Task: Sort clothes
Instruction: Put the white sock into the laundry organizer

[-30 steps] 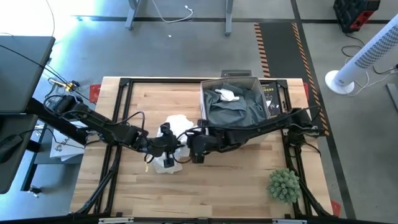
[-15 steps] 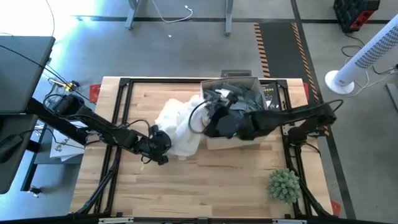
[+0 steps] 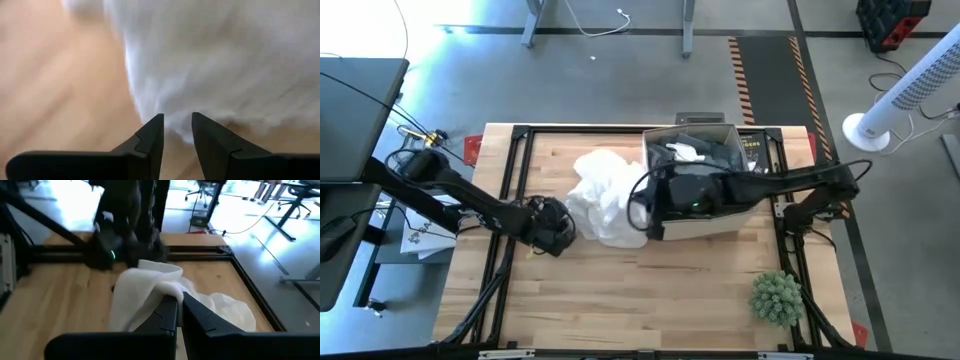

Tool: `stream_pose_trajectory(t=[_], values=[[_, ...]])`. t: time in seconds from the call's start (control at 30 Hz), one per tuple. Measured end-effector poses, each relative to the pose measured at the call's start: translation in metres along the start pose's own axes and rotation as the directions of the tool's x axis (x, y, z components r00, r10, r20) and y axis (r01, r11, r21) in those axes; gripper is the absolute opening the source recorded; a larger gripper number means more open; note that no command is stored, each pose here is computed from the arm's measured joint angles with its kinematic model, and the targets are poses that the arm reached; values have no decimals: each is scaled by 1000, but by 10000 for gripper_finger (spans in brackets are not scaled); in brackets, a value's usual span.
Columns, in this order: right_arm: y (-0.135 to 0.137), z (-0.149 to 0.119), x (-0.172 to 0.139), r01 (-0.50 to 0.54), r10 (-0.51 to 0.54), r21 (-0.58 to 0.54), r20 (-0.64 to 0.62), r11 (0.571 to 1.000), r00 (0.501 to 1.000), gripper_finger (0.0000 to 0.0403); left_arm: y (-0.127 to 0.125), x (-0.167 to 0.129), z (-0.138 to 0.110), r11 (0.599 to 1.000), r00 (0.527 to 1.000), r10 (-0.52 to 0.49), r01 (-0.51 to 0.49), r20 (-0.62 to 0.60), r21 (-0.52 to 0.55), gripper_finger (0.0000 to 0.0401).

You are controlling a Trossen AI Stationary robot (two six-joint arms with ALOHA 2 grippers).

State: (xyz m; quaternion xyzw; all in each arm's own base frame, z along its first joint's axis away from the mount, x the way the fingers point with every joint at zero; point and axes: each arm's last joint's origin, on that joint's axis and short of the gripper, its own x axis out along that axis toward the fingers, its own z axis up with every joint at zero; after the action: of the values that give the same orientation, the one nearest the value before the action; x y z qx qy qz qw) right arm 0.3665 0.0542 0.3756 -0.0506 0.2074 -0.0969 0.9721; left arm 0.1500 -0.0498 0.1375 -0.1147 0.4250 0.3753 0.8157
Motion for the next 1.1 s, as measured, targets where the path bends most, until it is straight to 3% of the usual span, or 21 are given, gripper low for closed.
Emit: stream_pose_trajectory(t=[0.17, 0.27, 0.4, 0.57, 0.73, 0.93, 1.1], values=[[-2, -17, 30, 32, -30, 13, -85, 999, 996, 5, 1, -38, 28, 1000, 985, 10, -11, 170, 2, 99], [-7, -27, 42, 53, -43, 65, -146, 996, 988, 5, -1, -52, 39, 999, 952, -19, 28, 304, -26, 99], [-9, -37, 57, 56, -37, 95, -190, 994, 981, 10, -17, -59, 49, 996, 895, -85, 86, 439, 18, 99], [-5, -48, 76, -26, 55, 138, -215, 990, 975, 56, -41, -59, 58, 987, 849, -158, 130, 503, 91, 99], [6, -58, 99, -170, 199, 160, -185, 972, 962, 121, -57, -48, 65, 988, 832, -145, 94, 536, 121, 99], [18, -89, 128, -224, 263, 165, -277, 960, 924, 112, -64, -38, 73, 990, 822, -127, 73, 555, 119, 99], [34, -101, 140, -345, 369, 133, -273, 929, 888, 112, -55, -42, 72, 987, 834, -111, 28, 541, 160, 99]])
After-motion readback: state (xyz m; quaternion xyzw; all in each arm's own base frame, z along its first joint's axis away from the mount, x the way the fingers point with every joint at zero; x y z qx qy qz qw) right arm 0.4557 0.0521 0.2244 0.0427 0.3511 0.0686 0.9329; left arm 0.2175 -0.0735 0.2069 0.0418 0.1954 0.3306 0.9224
